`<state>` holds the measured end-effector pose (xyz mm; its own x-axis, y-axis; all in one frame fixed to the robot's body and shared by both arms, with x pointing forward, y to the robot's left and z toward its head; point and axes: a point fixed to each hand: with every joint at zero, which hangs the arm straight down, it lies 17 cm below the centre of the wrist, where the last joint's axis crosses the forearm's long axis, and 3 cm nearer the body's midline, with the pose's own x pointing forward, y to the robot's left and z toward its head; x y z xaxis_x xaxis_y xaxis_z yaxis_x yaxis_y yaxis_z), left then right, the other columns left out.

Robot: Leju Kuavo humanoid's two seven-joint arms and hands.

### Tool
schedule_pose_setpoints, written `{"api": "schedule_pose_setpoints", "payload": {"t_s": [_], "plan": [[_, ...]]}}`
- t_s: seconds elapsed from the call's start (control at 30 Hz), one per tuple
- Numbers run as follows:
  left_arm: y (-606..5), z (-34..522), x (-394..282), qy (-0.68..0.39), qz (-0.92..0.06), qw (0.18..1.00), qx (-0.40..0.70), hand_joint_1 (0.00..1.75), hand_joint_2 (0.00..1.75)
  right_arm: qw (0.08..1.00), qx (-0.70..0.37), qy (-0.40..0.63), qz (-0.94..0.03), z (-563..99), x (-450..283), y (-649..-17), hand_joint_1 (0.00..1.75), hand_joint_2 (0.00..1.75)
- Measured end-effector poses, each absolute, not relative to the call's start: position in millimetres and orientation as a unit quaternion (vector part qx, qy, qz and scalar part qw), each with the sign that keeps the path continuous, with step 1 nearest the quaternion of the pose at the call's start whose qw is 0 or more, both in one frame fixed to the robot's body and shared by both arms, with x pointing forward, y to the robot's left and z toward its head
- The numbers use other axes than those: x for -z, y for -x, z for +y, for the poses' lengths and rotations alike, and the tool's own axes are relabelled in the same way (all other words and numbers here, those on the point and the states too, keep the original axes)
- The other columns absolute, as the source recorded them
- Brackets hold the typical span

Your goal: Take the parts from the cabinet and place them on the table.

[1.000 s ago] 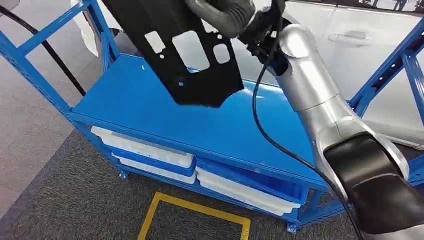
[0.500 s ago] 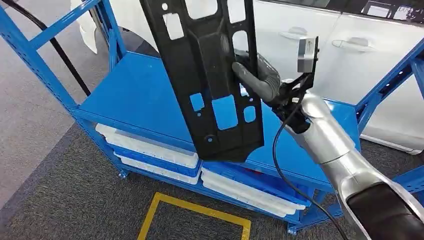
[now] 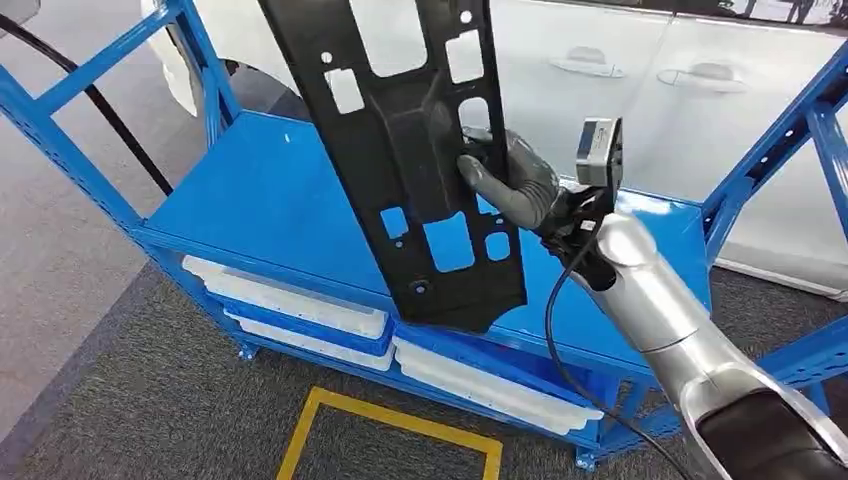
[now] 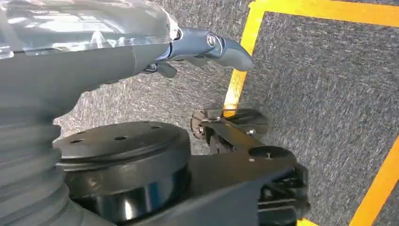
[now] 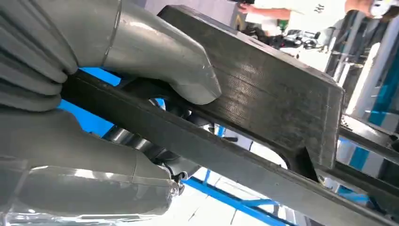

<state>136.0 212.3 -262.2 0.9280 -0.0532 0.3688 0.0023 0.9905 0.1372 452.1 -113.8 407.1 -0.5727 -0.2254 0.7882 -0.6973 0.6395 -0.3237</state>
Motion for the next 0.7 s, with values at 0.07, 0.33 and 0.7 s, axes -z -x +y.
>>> {"api": "schedule_pose_setpoints", "payload": {"t_s": [0.07, 0.33, 0.7], "plan": [[-136, 212, 262, -0.067, -0.189, 0.980, 0.015, 0.00, 1.75, 0.368, -0.319, -0.278, -0.828, -113, -407, -452, 1.75, 1.75], [-138, 209, 262, -0.062, -0.187, 0.980, 0.023, 0.00, 1.75, 0.359, -0.302, -0.247, -0.848, -121, -417, -460, 1.75, 1.75], [-128, 204, 264, -0.051, -0.171, 0.983, 0.033, 0.00, 1.75, 0.368, -0.265, -0.242, -0.858, -143, -417, -467, 1.75, 1.75]]}}
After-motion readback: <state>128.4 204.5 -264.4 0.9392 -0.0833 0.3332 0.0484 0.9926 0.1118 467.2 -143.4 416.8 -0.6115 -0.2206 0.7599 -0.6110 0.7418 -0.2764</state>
